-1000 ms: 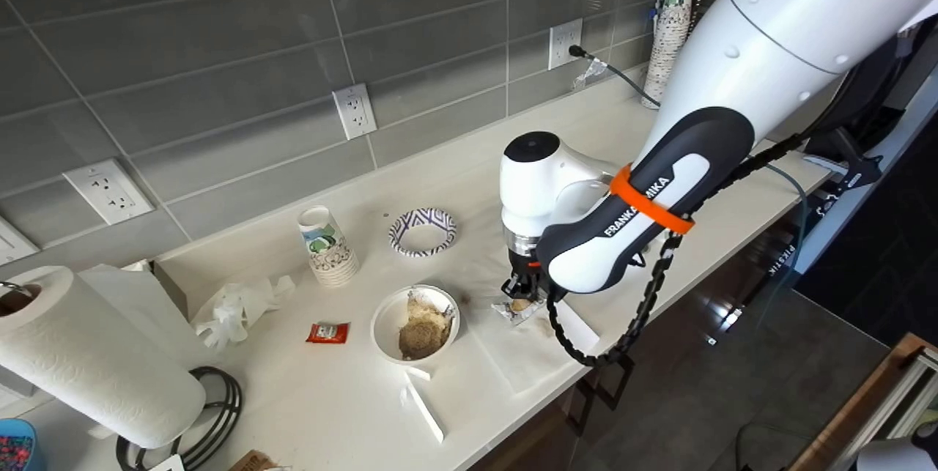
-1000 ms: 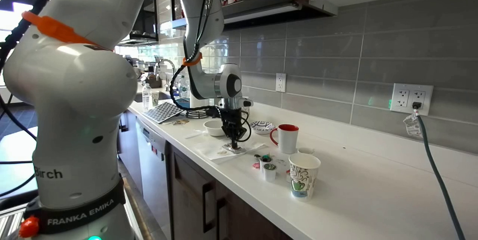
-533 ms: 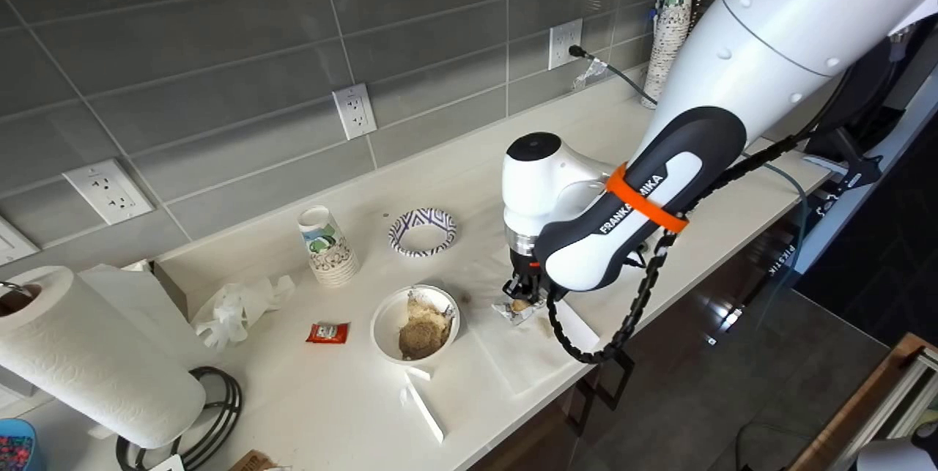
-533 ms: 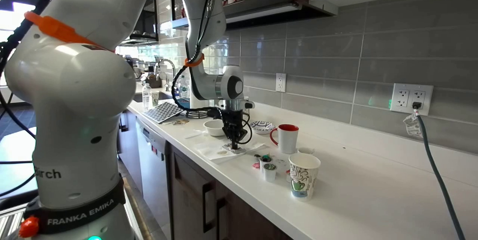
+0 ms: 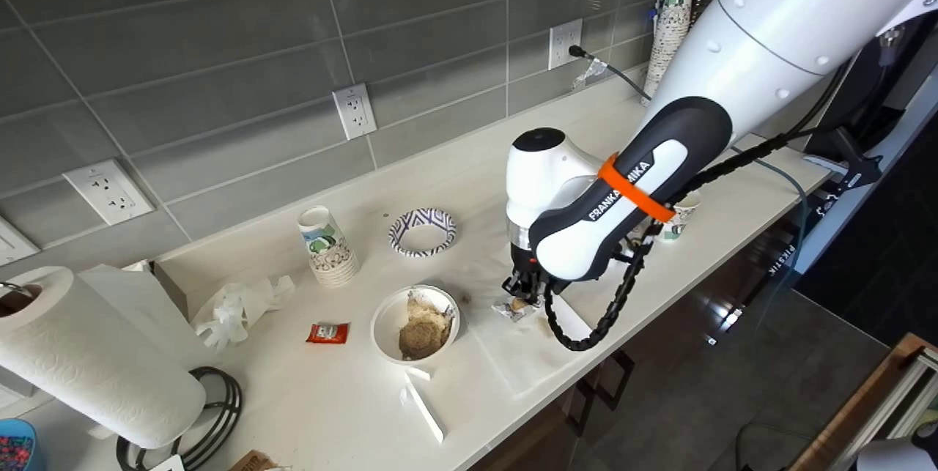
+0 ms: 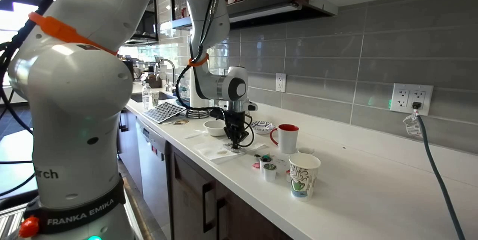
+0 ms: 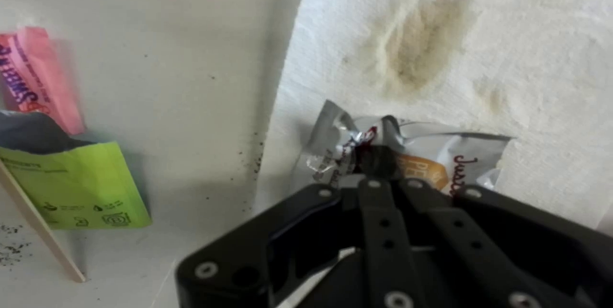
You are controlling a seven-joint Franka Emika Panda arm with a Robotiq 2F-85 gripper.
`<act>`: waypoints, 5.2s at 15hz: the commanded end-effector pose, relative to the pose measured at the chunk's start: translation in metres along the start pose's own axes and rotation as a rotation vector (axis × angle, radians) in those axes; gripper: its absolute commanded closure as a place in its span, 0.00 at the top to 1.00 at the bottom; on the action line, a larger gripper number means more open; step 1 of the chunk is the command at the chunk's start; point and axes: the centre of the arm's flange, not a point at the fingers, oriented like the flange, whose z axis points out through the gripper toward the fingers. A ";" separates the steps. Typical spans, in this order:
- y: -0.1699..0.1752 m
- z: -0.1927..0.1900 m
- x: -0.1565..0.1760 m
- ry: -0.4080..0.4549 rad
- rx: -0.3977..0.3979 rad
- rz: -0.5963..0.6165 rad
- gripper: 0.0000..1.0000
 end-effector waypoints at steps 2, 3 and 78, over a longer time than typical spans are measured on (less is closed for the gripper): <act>-0.004 0.031 0.004 -0.036 0.027 -0.002 0.00; -0.007 0.021 0.004 -0.031 0.018 -0.007 0.00; -0.051 -0.010 -0.005 -0.068 0.020 -0.165 0.00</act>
